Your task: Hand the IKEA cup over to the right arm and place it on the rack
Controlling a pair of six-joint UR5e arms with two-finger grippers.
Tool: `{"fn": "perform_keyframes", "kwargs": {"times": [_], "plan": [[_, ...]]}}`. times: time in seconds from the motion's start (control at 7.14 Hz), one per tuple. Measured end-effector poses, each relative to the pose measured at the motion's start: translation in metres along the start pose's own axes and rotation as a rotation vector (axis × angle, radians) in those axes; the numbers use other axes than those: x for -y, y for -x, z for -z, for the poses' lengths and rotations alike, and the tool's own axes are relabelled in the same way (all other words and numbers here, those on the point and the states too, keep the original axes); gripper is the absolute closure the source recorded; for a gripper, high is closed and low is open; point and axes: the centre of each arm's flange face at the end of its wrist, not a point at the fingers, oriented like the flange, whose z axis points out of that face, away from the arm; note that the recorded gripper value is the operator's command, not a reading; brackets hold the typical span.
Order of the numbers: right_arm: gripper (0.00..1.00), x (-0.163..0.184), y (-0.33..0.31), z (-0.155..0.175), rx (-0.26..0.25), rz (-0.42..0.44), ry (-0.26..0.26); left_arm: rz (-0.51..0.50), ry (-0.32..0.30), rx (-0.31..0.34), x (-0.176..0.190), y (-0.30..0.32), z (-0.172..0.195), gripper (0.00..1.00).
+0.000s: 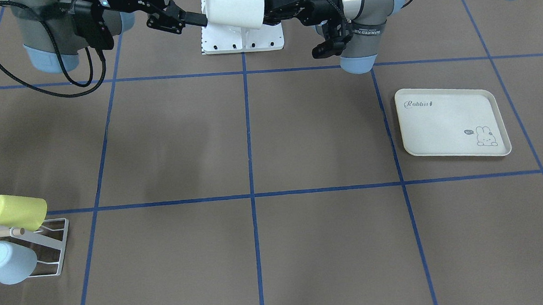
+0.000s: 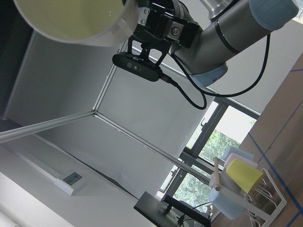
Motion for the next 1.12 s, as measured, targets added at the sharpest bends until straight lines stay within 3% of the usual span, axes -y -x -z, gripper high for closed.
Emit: {"fn": "perform_keyframes", "kwargs": {"times": [1.12], "plan": [[0.06, -0.008, -0.019, -0.008, -0.039, -0.027, 0.026, 0.010, -0.005, 0.026, 0.001, 0.019, -0.004, 1.00]]}}
